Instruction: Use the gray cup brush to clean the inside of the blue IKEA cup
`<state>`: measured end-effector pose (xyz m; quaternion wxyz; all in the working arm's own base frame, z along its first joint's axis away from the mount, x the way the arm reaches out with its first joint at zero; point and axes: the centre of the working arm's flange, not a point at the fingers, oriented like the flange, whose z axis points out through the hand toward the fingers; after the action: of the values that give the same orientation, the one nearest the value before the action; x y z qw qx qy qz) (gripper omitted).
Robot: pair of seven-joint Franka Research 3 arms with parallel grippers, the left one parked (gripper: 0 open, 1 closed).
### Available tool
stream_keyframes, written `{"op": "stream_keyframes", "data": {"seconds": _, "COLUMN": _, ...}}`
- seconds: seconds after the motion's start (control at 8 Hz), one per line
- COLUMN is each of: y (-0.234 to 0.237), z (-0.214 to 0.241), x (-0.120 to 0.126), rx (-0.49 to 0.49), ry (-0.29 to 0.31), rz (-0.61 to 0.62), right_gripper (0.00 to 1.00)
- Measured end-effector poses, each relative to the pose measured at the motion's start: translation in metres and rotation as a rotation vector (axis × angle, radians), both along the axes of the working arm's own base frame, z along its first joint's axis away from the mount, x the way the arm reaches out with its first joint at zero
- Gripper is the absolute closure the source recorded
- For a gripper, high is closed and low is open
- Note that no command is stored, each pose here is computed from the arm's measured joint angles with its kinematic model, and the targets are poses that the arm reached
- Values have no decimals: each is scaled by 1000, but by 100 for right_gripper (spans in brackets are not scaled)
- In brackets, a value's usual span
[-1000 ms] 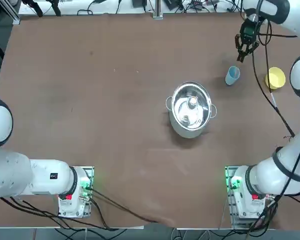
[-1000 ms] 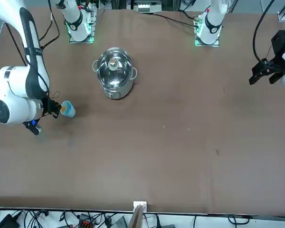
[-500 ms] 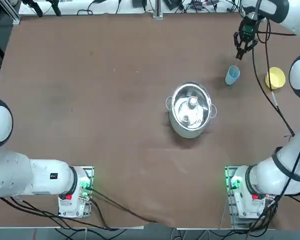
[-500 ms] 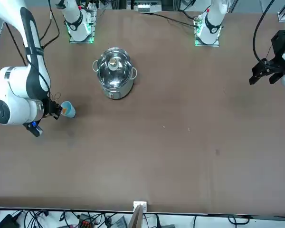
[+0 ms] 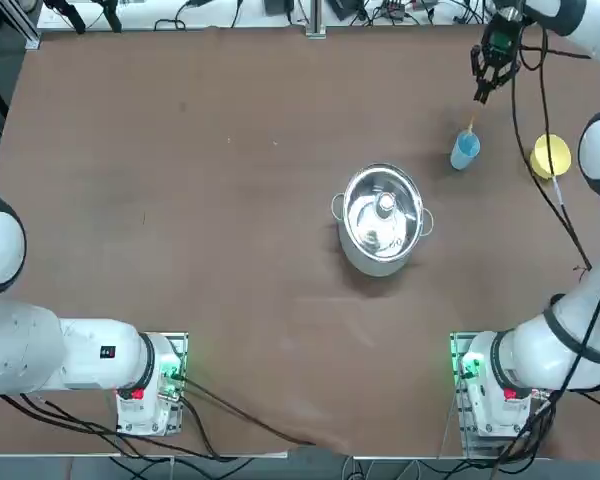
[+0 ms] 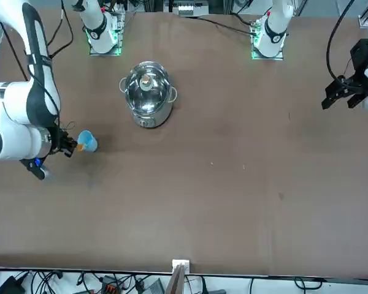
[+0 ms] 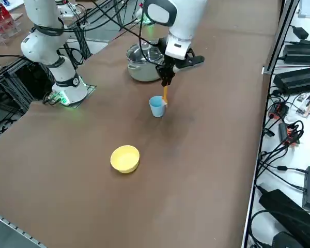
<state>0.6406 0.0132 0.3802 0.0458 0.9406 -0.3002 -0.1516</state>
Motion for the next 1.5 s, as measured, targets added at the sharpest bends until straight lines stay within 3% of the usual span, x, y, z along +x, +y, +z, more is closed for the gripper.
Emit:
{"op": "stream_keyframes", "data": {"seconds": 0.62, "y": -34, "z": 35, "x": -16, "rx": -100, "ry": 51, "rz": 75, "right_gripper": 97}}
{"op": "stream_keyframes", "data": {"seconds": 1.12, "y": -140, "z": 35, "x": -27, "rx": -136, "ry": 105, "rz": 246, "right_gripper": 97}}
{"op": "stream_keyframes", "data": {"seconds": 1.5, "y": -188, "z": 19, "x": -37, "rx": -164, "ry": 125, "rz": 351, "right_gripper": 97}}
